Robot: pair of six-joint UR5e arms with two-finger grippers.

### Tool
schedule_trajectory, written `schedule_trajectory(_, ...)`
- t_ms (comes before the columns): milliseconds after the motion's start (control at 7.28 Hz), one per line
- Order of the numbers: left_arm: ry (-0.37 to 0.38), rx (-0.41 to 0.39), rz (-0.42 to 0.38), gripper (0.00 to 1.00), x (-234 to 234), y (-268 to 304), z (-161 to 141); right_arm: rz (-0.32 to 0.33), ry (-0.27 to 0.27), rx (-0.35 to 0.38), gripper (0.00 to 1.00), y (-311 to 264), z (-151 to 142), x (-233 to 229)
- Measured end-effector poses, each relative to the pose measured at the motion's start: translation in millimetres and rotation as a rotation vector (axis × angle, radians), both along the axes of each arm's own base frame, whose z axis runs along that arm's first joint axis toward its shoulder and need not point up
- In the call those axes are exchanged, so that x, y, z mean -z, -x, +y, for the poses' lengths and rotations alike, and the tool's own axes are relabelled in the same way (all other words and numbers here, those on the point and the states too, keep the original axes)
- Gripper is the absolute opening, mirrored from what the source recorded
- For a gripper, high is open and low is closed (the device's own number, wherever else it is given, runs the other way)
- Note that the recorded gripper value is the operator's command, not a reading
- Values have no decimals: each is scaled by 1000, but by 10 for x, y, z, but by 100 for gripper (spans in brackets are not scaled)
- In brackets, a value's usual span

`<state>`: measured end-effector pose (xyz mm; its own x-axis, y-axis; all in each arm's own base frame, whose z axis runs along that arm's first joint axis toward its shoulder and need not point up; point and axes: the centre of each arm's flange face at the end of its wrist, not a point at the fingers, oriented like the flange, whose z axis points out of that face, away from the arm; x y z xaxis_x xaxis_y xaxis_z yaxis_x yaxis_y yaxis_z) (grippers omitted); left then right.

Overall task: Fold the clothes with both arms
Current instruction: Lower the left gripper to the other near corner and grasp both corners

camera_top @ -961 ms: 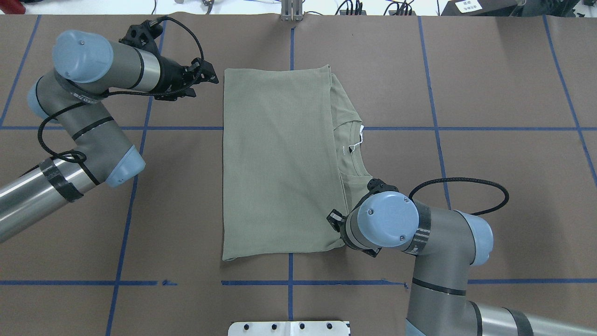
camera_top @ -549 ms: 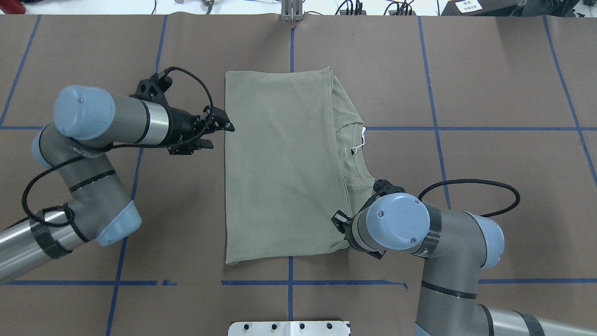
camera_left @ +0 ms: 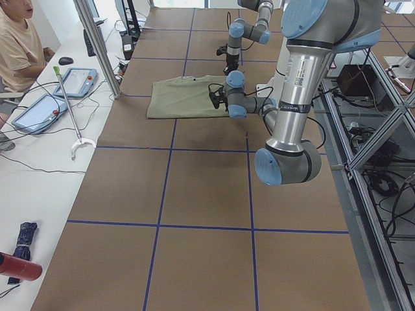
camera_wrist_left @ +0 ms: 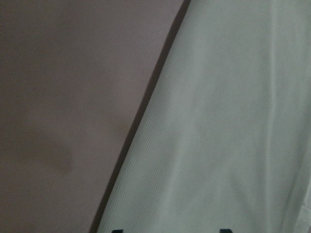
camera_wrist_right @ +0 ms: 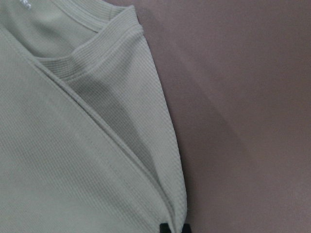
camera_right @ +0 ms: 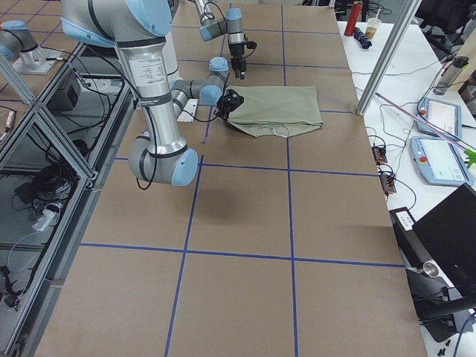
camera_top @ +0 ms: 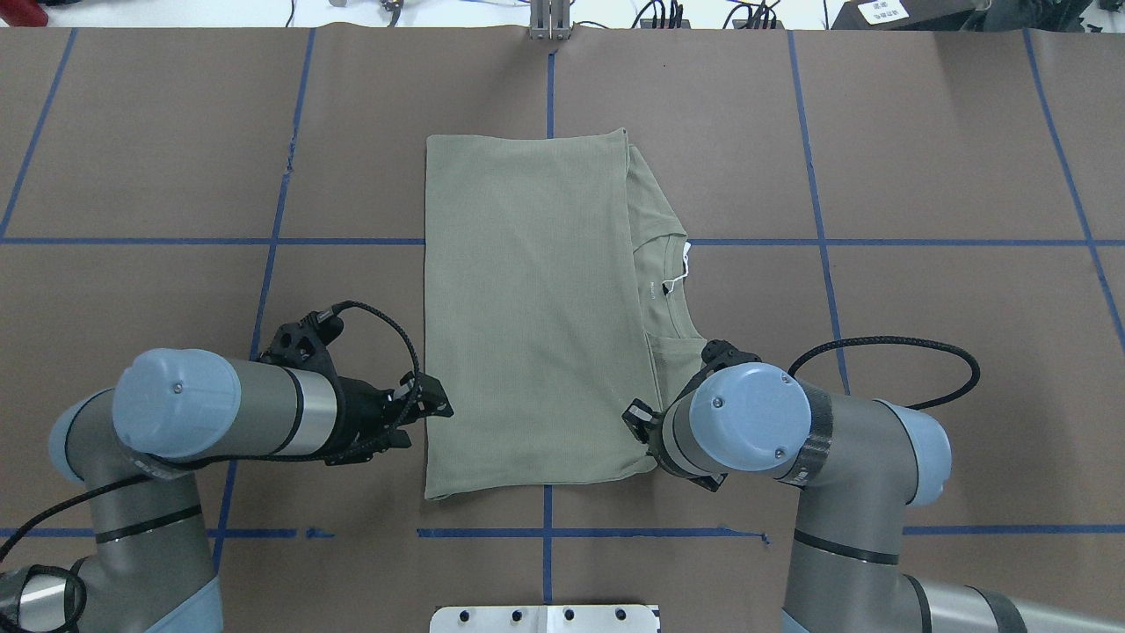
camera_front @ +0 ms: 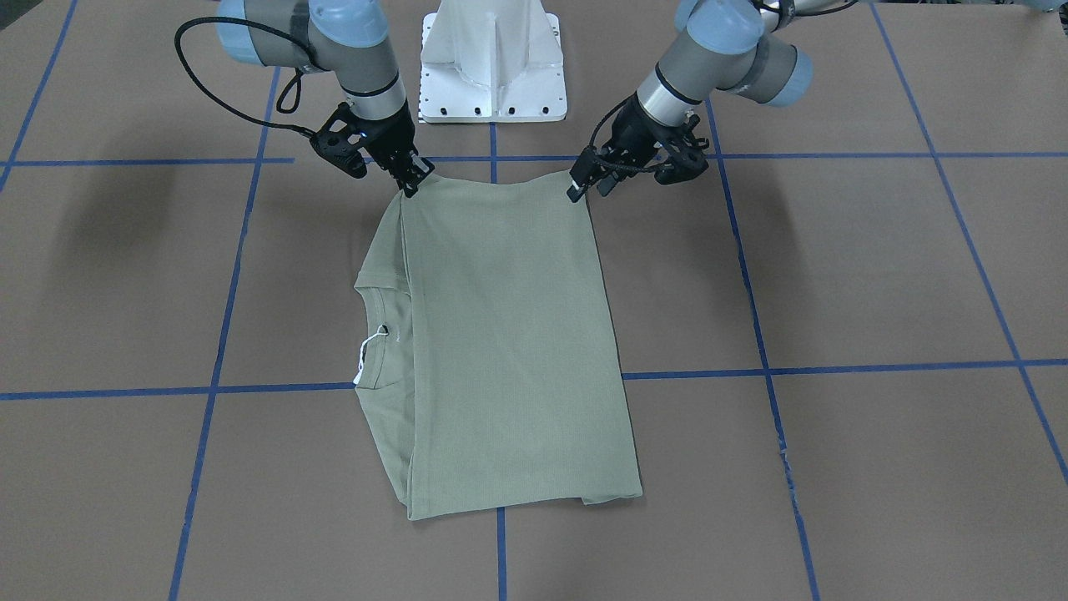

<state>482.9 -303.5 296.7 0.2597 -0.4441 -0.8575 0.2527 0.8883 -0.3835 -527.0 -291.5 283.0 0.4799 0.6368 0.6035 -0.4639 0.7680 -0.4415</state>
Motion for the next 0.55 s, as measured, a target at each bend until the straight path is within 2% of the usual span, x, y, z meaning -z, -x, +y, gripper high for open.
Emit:
schedule_trajectory(275, -14, -38, -72, 67, -18, -224, 360, -3, 0, 1, 0, -11, 5, 12)
schedule_trajectory(412, -19, -39, -94, 67, -77, -327, 428, -2, 0, 1, 0, -14, 5, 8)
schedule_trajectory(549, -23, -34, -107, 61, -116, -384, 452, -2, -1, 0, 0, -16, 5, 5)
